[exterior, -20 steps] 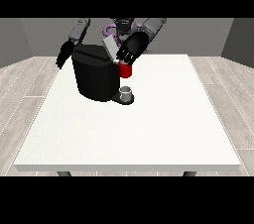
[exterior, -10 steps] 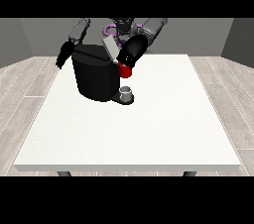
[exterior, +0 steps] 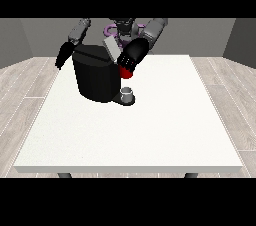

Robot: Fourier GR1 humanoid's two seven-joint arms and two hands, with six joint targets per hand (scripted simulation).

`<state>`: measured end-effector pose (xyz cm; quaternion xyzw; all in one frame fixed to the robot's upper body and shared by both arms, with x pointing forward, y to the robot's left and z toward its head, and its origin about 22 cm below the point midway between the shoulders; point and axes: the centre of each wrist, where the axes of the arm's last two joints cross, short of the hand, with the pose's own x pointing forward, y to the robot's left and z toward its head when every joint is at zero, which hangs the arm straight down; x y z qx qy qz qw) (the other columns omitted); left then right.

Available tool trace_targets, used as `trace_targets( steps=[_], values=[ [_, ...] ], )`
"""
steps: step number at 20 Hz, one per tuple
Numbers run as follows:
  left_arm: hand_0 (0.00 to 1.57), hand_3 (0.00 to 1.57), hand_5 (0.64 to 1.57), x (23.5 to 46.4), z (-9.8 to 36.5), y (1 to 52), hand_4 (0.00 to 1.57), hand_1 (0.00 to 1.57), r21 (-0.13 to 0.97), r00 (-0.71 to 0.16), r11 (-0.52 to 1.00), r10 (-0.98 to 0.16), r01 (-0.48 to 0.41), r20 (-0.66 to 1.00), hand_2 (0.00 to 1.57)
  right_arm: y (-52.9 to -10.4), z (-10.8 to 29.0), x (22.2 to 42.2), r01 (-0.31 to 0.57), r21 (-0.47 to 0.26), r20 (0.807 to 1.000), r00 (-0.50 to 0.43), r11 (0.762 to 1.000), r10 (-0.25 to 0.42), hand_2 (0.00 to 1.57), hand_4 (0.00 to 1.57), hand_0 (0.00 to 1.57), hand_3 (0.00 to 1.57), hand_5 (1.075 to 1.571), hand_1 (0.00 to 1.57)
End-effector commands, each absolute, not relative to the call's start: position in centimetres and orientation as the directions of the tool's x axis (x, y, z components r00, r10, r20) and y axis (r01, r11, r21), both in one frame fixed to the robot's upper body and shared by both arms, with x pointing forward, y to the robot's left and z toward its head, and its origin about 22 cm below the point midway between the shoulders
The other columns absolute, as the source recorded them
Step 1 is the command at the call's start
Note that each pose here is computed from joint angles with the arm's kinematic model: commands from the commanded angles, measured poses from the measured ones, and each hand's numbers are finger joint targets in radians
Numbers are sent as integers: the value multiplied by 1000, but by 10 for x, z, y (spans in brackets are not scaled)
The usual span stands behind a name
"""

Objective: Insert the coffee pod into the coffee machine and close the lid

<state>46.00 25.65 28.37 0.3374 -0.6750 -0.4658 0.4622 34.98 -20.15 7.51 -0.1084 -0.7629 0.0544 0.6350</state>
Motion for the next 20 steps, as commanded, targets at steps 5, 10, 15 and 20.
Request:
trace_targets(
  steps=[5,10,15,20],
  values=[
    [1212,971,1571,457,305,262,0,1212,929,-405,354,-869,-110,284,1186,-201,83,355,112,-235,942,-217,966,254,0,41,0,0,1571,0],
    [1222,886,1571,457,289,267,0,1222,945,-403,302,-886,-129,228,1174,-209,56,342,125,-234,950,-181,964,254,0,109,0,0,1571,0],
    [925,695,1571,458,291,274,0,925,949,-378,283,-901,-136,214,982,-181,79,344,91,-246,948,-185,965,259,0,147,0,0,1571,0],
    [0,537,1571,455,309,273,0,0,951,-358,221,-924,-216,134,668,-190,93,356,111,-246,941,-212,963,264,0,160,0,0,1571,0]
  ],
)
